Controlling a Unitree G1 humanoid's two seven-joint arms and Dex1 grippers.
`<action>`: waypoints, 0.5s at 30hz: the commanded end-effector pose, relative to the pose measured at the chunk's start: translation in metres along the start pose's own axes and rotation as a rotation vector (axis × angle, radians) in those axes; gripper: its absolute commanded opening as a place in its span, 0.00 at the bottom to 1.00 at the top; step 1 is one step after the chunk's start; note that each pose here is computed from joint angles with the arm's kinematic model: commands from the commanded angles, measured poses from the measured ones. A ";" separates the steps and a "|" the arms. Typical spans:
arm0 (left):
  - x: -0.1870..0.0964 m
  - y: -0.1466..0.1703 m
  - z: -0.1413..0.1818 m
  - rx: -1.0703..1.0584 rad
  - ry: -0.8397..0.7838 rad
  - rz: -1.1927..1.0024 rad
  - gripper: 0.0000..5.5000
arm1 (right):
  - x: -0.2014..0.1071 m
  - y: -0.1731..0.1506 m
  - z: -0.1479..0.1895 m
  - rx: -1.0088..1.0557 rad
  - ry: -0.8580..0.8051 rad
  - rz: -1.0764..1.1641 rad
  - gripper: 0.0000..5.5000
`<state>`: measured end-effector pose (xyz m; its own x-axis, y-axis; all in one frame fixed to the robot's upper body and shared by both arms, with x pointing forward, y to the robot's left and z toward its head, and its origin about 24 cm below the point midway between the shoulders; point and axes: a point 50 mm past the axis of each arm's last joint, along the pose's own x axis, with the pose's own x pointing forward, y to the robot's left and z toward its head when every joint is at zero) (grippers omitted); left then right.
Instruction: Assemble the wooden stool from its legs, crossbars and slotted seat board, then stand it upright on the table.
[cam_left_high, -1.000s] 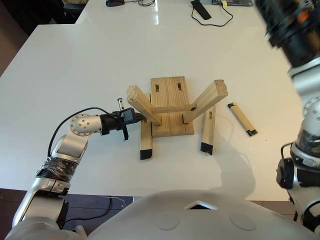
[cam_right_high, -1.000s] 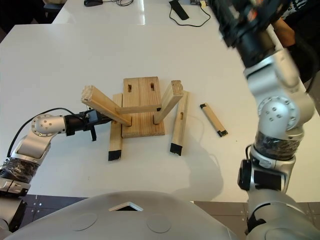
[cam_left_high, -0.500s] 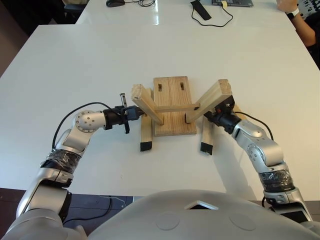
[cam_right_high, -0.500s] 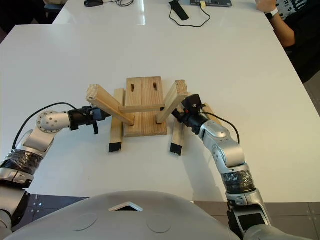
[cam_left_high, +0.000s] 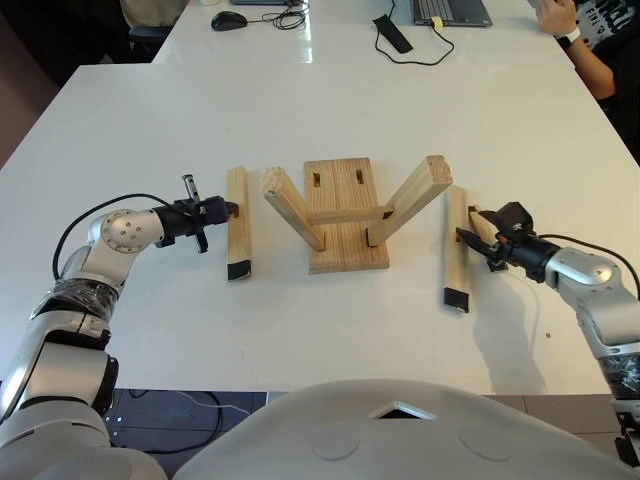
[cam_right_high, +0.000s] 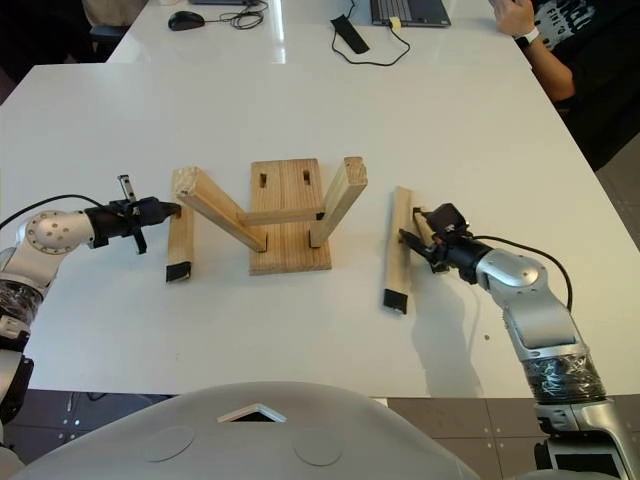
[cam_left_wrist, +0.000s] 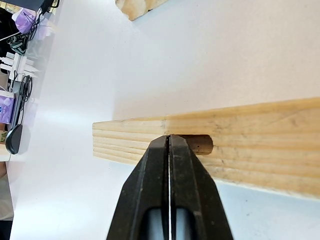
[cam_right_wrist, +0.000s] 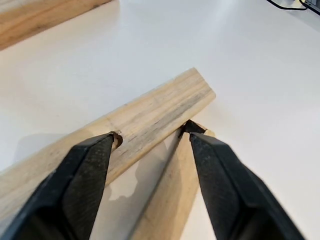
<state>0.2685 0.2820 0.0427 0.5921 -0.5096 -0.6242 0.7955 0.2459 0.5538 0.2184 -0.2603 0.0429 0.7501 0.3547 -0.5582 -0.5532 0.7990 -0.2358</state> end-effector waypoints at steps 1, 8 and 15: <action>0.011 -0.032 0.001 -0.177 -0.049 -0.167 0.00 | -0.005 0.005 0.010 -0.013 -0.027 0.026 0.51; 0.015 0.006 0.050 -0.181 -0.234 -0.103 0.00 | -0.032 0.034 0.068 -0.139 -0.209 0.233 0.51; 0.020 0.000 0.095 -0.001 -0.338 -0.175 0.00 | -0.043 0.074 0.060 -0.178 -0.131 0.549 0.51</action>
<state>0.2726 0.2044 0.0813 0.4150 -0.7746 -0.4773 0.8759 0.1982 0.4399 0.1777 -0.1934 0.1070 0.4541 0.7363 -0.5017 -0.8840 0.4425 -0.1507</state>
